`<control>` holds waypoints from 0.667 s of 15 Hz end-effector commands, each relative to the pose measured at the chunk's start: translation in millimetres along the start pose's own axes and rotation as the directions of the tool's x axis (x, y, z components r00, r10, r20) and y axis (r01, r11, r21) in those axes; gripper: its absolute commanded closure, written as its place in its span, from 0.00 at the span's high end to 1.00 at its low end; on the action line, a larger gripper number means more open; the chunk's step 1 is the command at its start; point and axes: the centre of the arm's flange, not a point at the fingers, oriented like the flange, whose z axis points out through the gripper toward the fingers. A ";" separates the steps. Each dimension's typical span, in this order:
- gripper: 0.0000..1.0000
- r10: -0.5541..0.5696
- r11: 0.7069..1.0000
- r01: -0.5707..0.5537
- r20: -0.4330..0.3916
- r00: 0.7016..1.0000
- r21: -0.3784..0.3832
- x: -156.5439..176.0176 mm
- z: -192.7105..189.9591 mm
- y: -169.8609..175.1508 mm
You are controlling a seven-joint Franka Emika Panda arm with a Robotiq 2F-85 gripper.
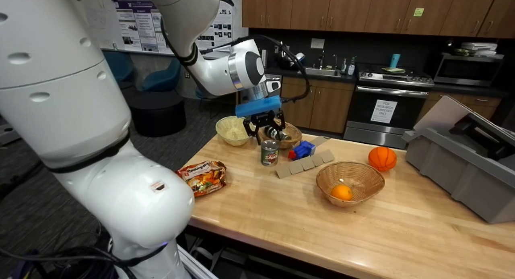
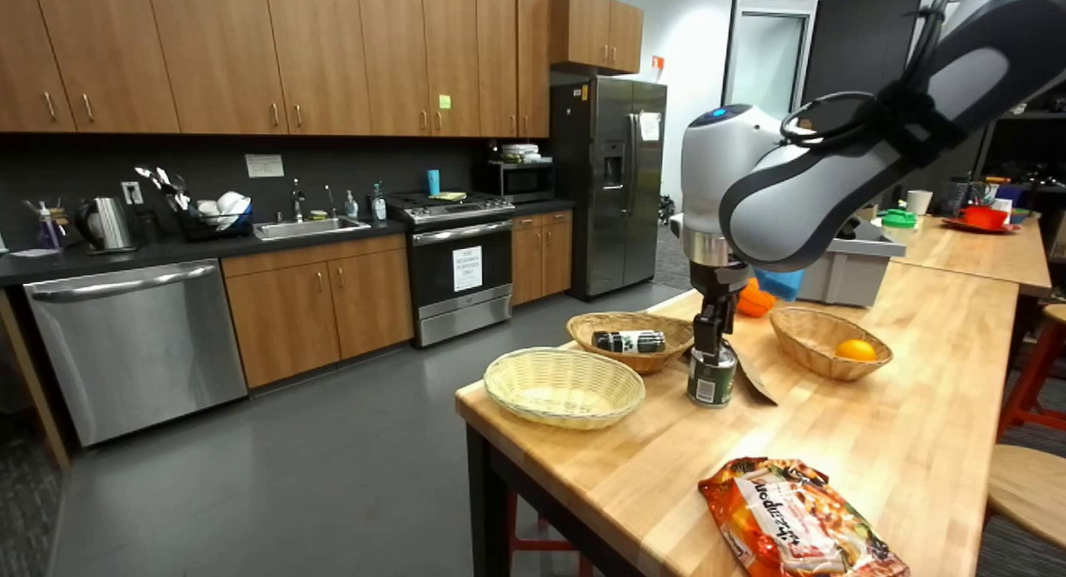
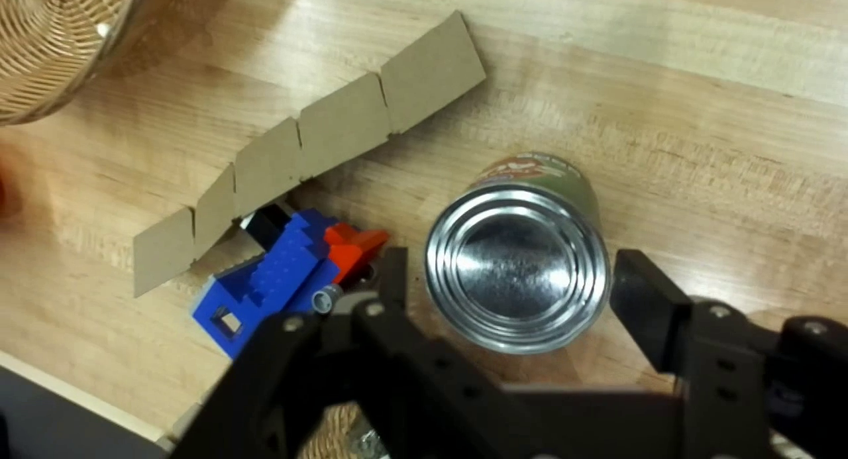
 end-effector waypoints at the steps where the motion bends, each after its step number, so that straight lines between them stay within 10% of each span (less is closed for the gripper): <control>1: 0.53 0.000 1.000 0.000 -0.002 1.000 -0.027 -8.4 -10.4 -4.9; 4: 0.53 -0.002 1.000 0.002 0.002 1.000 -0.030 -8.0 -11.9 -4.7; 6: 0.96 0.005 1.000 -0.005 0.005 1.000 -0.026 -9.4 -11.5 -3.8; 10: 1.00 0.027 1.000 -0.027 -0.013 1.000 0.005 -12.0 -13.0 -2.3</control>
